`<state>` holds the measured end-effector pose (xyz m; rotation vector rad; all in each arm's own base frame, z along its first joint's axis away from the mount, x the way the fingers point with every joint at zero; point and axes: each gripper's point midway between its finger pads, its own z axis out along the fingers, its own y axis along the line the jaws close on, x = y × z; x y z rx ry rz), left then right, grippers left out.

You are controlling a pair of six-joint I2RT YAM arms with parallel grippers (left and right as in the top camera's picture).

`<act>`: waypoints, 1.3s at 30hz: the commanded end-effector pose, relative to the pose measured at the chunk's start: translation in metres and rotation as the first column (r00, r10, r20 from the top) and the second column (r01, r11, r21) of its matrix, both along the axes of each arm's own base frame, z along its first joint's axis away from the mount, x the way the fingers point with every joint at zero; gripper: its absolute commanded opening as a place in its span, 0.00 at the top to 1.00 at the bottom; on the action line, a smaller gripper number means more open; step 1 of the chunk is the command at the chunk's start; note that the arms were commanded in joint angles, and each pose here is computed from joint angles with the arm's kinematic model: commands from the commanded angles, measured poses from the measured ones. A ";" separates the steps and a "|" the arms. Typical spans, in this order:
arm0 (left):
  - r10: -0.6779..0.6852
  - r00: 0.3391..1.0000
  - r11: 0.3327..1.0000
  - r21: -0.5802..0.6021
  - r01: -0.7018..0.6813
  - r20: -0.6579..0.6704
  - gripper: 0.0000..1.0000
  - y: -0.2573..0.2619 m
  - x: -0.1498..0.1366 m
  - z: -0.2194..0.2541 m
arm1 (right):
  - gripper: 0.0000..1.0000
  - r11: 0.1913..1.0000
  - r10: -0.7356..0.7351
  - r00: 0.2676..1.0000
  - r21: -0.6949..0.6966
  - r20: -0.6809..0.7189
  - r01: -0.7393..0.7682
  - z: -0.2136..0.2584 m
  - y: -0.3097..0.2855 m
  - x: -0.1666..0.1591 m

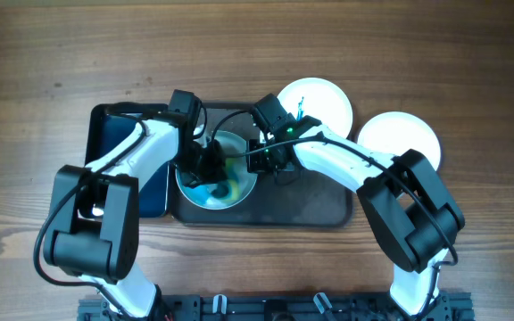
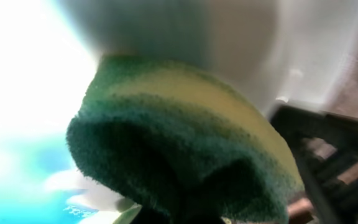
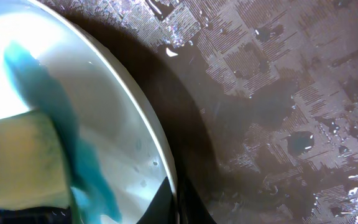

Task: Clean dirty plates on tray and stack at the side
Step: 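Scrub the second plate with the sponge in the left gripper, then raise the sponge away and lift the plate with the right gripper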

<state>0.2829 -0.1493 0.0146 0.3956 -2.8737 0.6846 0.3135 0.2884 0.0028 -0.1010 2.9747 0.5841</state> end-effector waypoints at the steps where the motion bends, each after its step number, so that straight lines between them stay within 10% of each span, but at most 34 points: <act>1: -0.062 0.993 0.997 -0.030 0.065 0.105 0.96 -0.004 0.017 -0.004 | 0.96 1.000 -0.003 1.000 -0.031 -0.031 0.002 -0.013 -0.006 -0.004; 4: 0.049 0.962 0.901 0.404 -0.158 0.267 0.96 0.071 0.059 -0.022 | 0.96 1.000 -0.002 0.999 -0.029 -0.032 0.001 -0.013 -0.006 -0.004; 9: 0.137 0.958 0.786 0.562 -0.260 0.252 0.96 0.106 0.052 -0.013 | 0.96 0.999 0.000 0.999 -0.036 -0.034 -0.001 -0.014 -0.007 -0.005; 26: 0.143 0.962 0.915 0.340 -0.218 0.232 0.96 0.083 0.094 0.147 | 0.96 0.998 -0.004 1.000 -0.060 0.014 0.005 0.011 -0.015 -0.003; 39: 0.192 0.947 0.901 0.335 -0.274 0.259 0.96 0.102 0.104 0.148 | 0.96 0.839 0.083 0.840 -0.492 0.536 0.231 0.133 -0.082 0.001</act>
